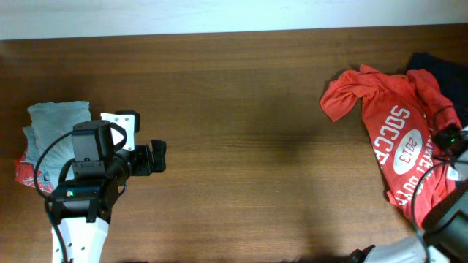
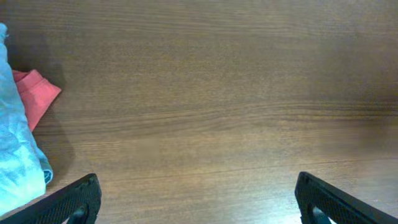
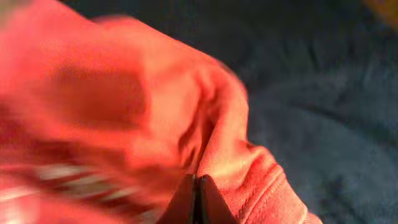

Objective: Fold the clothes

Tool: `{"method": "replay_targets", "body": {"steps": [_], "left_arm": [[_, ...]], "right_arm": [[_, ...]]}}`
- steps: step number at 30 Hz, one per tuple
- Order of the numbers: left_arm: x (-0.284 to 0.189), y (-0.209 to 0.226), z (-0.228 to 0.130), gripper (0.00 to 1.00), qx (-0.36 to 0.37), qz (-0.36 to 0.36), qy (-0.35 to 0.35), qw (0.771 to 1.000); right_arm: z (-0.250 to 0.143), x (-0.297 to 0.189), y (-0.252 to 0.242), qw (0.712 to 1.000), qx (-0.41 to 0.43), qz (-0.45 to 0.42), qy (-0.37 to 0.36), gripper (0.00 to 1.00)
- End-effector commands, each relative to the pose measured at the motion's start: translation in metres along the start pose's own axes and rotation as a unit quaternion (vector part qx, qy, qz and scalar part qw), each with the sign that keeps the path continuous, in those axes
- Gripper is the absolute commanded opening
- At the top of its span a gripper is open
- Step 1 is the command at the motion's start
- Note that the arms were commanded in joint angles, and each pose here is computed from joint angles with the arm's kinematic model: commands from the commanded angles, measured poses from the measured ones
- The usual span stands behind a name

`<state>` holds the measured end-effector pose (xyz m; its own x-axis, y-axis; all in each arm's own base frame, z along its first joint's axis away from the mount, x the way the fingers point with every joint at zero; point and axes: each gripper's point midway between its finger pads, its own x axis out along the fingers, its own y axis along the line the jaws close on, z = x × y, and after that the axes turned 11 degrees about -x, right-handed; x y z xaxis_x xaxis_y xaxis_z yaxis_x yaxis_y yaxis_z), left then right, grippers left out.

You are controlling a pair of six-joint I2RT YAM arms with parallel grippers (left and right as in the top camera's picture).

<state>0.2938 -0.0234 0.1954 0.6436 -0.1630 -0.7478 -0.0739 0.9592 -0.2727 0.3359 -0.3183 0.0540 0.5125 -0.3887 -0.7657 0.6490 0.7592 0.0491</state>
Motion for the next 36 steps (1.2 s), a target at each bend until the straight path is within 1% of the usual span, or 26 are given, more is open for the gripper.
{"method": "replay_targets", "body": {"steps": [1,2,3,4,5,7,9,10,12,15,16,17,18,20,21,22,25,26,27,29,30,31,34,36], "left_arm": [[-0.006,-0.007,0.013,0.99,0.001,-0.013,-0.020,1.000],[-0.006,-0.008,0.014,0.99,0.001,-0.013,-0.022,1.000],[-0.006,-0.008,0.015,0.99,0.002,-0.014,-0.024,1.000],[-0.006,-0.008,0.015,0.99,0.002,-0.014,-0.024,1.000],[-0.006,-0.008,0.015,1.00,0.002,-0.014,-0.025,1.000],[-0.006,-0.008,0.015,0.99,0.002,-0.014,-0.025,1.000],[-0.006,-0.008,0.015,0.99,0.002,-0.014,-0.025,1.000],[-0.006,-0.008,0.015,0.99,0.002,-0.014,-0.025,1.000],[-0.006,-0.008,0.015,0.99,0.002,-0.014,-0.025,1.000],[-0.006,-0.008,0.015,0.99,0.002,-0.014,-0.025,1.000],[-0.006,-0.008,0.015,0.99,0.002,-0.014,-0.025,1.000],[-0.006,-0.008,0.015,0.99,0.002,-0.014,-0.025,1.000],[-0.005,-0.008,0.015,0.99,0.002,-0.014,-0.025,1.000],[-0.005,-0.008,0.015,1.00,0.002,-0.014,-0.025,1.000],[-0.005,-0.008,0.015,0.99,0.002,-0.014,-0.025,1.000],[-0.005,-0.008,0.015,0.99,0.002,-0.014,-0.024,1.000],[-0.005,-0.008,0.015,0.99,0.002,-0.014,-0.025,1.000],[-0.005,-0.008,0.015,0.99,0.002,-0.014,-0.025,1.000],[-0.005,-0.008,0.016,0.99,0.002,-0.014,-0.026,1.000],[-0.006,-0.009,0.018,0.99,0.003,-0.016,-0.030,0.999],[-0.005,-0.009,0.019,1.00,0.003,-0.016,-0.032,0.999],[-0.005,-0.009,0.019,0.99,0.003,-0.017,-0.032,0.999],[0.003,-0.018,0.016,0.99,0.006,-0.040,-0.017,0.999],[0.016,-0.029,0.011,0.99,0.016,-0.056,0.005,0.998]], "right_arm": [[0.074,-0.079,0.064,0.986,-0.037,0.118,-0.108,0.04],[0.080,-0.104,0.091,0.980,-0.056,0.150,-0.122,0.04],[0.080,-0.114,0.103,0.976,-0.065,0.165,-0.125,0.04],[0.078,-0.135,0.129,0.969,-0.084,0.196,-0.128,0.04],[0.074,-0.148,0.146,0.963,-0.096,0.217,-0.127,0.04],[0.053,-0.180,0.196,0.947,-0.135,0.271,-0.110,0.04],[0.012,-0.212,0.252,0.924,-0.188,0.326,-0.072,0.04],[-0.015,-0.226,0.281,0.907,-0.220,0.356,-0.047,0.04],[-0.076,-0.256,0.334,0.864,-0.289,0.412,0.004,0.04],[-0.155,-0.291,0.388,0.798,-0.375,0.468,0.054,0.06],[-0.176,-0.297,0.398,0.783,-0.398,0.474,0.064,0.11],[-0.193,-0.300,0.405,0.774,-0.418,0.470,0.069,0.26],[-0.210,-0.294,0.409,0.779,-0.451,0.432,0.061,0.36],[-0.209,-0.286,0.408,0.792,-0.468,0.389,0.039,0.38],[-0.203,-0.284,0.405,0.800,-0.469,0.374,0.027,0.42],[-0.192,-0.281,0.402,0.810,-0.464,0.358,0.015,0.50],[-0.153,-0.270,0.381,0.845,-0.433,0.313,-0.010,0.51],[-0.126,-0.256,0.357,0.876,-0.399,0.271,-0.015,0.52],[-0.113,-0.246,0.341,0.891,-0.380,0.246,-0.011,0.54],[-0.099,-0.228,0.311,0.911,-0.355,0.211,0.009,0.54],[-0.093,-0.215,0.285,0.924,-0.337,0.180,0.033,0.54],[-0.092,-0.209,0.274,0.928,-0.329,0.167,0.045,0.54],[-0.098,-0.178,0.200,0.950,-0.267,0.084,0.140,0.54],[-0.108,-0.163,0.164,0.953,-0.224,0.058,0.193,0.54]]}}
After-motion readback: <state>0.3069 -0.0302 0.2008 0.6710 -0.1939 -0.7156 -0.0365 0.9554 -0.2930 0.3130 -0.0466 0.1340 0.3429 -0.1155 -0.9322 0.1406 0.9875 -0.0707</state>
